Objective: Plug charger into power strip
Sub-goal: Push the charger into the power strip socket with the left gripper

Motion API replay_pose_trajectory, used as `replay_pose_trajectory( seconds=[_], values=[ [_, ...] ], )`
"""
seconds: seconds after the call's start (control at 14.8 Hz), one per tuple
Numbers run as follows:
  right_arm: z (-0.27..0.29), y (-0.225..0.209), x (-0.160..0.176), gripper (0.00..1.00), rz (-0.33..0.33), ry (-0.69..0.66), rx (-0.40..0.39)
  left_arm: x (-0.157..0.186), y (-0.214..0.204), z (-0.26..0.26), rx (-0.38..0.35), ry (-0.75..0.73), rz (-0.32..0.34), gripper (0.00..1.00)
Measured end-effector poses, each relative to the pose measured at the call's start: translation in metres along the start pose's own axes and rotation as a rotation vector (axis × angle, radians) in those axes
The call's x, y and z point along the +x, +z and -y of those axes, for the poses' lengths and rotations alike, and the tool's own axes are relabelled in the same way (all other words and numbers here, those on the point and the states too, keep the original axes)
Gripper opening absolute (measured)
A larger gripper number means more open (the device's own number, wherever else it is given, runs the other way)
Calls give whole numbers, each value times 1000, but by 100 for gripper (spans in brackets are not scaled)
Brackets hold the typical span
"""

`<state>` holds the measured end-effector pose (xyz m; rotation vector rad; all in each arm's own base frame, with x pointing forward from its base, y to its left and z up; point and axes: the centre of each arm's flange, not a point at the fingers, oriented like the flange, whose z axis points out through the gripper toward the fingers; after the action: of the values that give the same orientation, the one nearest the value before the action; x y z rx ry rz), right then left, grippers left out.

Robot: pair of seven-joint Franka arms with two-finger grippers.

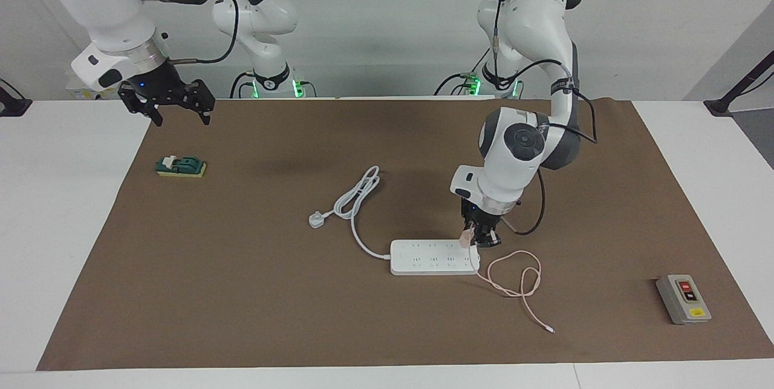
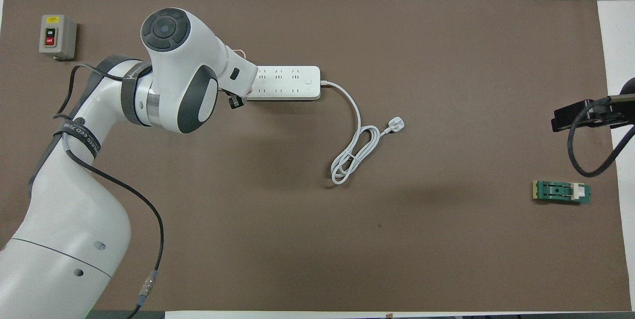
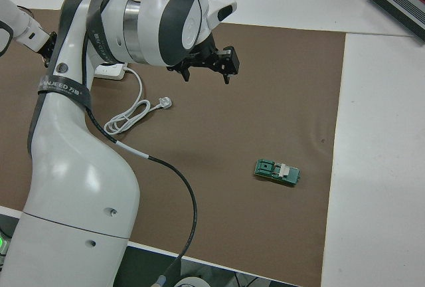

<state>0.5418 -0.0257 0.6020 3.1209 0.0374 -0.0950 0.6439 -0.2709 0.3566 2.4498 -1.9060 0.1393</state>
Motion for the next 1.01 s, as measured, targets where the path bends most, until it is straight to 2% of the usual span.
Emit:
replay_pose_trajectory(
  seconds=[0.34,0.74,1.01],
  values=[
    [0,0,0,100,0,0,0,0,0,0,4,1,-2,31],
    [0,0,0,100,0,0,0,1,0,3,55,27,8,31],
    [0,0,0,100,0,0,0,1,1,4,60,30,9,31]
  ],
)
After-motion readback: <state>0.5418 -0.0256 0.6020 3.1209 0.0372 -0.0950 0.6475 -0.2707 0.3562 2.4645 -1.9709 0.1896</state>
